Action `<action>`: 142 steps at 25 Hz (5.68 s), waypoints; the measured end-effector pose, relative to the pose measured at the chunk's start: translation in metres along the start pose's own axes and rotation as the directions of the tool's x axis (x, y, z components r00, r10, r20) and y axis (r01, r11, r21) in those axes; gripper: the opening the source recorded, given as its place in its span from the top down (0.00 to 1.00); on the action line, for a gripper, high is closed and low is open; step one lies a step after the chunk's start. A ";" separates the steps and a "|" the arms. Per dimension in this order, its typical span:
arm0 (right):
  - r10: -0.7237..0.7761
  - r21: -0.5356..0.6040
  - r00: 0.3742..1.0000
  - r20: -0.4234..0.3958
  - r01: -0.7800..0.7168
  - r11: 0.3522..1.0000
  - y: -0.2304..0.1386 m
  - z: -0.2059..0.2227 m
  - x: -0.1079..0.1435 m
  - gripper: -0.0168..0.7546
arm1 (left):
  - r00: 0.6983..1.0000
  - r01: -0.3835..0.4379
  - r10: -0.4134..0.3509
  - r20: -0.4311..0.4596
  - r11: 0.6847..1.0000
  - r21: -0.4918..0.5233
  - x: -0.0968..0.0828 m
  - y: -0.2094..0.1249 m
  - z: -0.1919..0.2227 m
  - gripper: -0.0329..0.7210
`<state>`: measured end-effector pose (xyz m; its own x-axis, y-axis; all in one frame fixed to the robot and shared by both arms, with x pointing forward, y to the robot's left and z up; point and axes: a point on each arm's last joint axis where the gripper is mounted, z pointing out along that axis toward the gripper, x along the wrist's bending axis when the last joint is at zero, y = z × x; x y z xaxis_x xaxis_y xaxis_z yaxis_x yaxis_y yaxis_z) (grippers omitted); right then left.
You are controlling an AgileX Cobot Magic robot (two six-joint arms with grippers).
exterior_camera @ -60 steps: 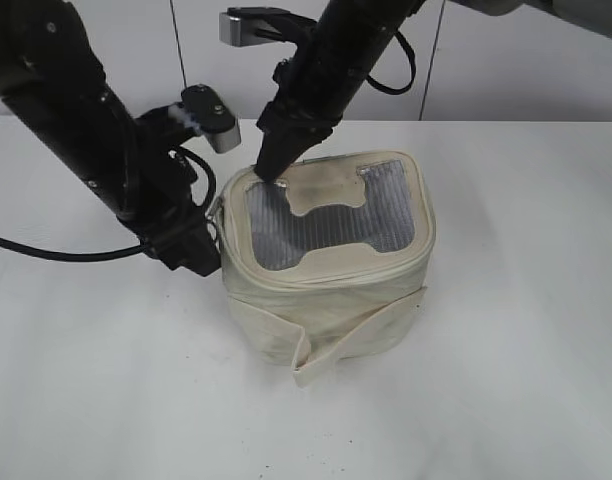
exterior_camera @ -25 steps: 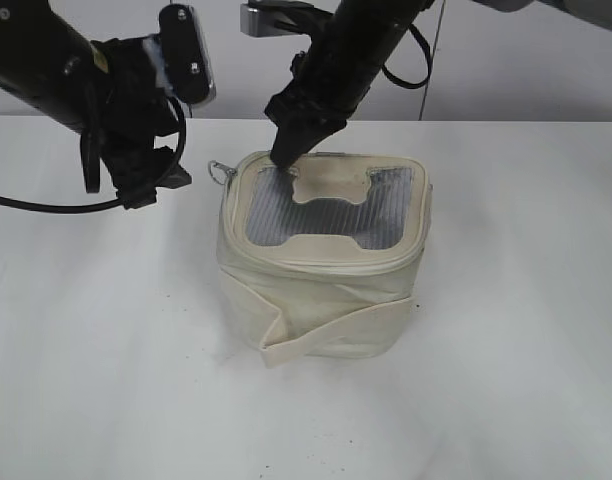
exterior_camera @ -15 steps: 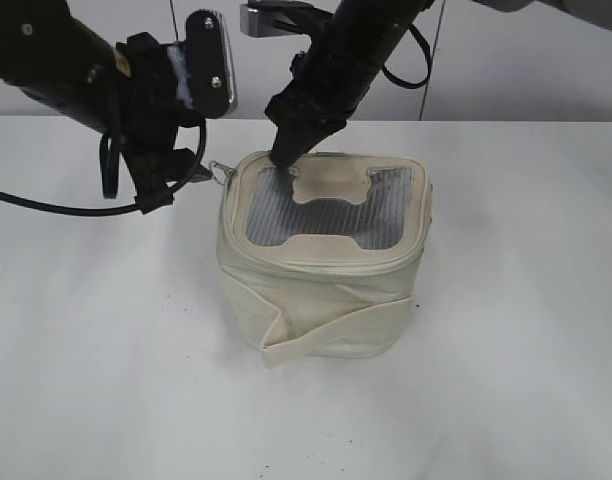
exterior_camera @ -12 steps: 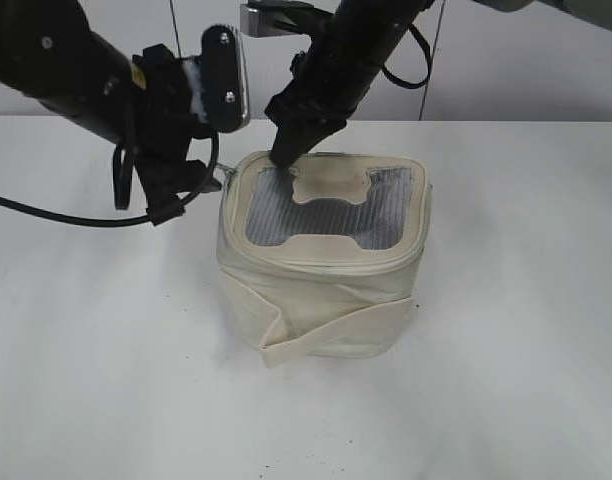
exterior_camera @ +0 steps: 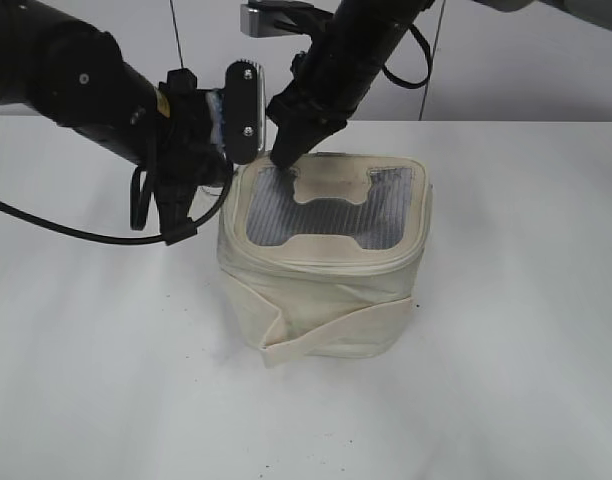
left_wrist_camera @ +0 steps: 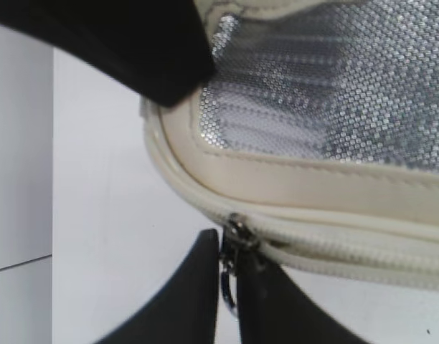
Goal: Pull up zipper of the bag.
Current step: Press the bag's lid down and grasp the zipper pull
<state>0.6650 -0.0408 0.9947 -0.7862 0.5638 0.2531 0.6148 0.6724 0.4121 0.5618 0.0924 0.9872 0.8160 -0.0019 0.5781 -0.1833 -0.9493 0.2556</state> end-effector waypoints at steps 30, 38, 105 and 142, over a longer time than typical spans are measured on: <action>0.038 0.006 0.999 -0.007 -0.038 0.999 0.000 0.001 0.003 0.93 | 0.823 0.425 -0.468 0.322 0.884 0.196 -0.028 -0.001 -0.024 0.95; 0.045 0.020 0.998 -0.036 -0.044 0.999 0.000 0.001 0.009 0.93 | 0.728 0.529 -0.574 0.376 0.818 0.225 -0.030 0.005 -0.044 0.95; 0.209 -0.048 0.977 0.037 -0.207 0.977 0.004 0.000 -0.001 0.93 | 0.138 0.956 -0.930 0.341 0.215 0.200 -0.092 0.073 -0.096 0.96; 0.201 -0.041 0.954 0.222 -0.197 0.980 0.000 -0.055 -0.001 0.30 | 0.528 0.848 -0.843 0.101 0.530 0.001 -0.021 0.047 -0.128 0.42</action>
<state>0.6623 -0.0677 1.0431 -0.6127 0.7794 0.1304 0.7545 0.5279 0.3899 0.4660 0.0882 1.0866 0.6405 0.7679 0.0113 0.5949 -0.5054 0.6251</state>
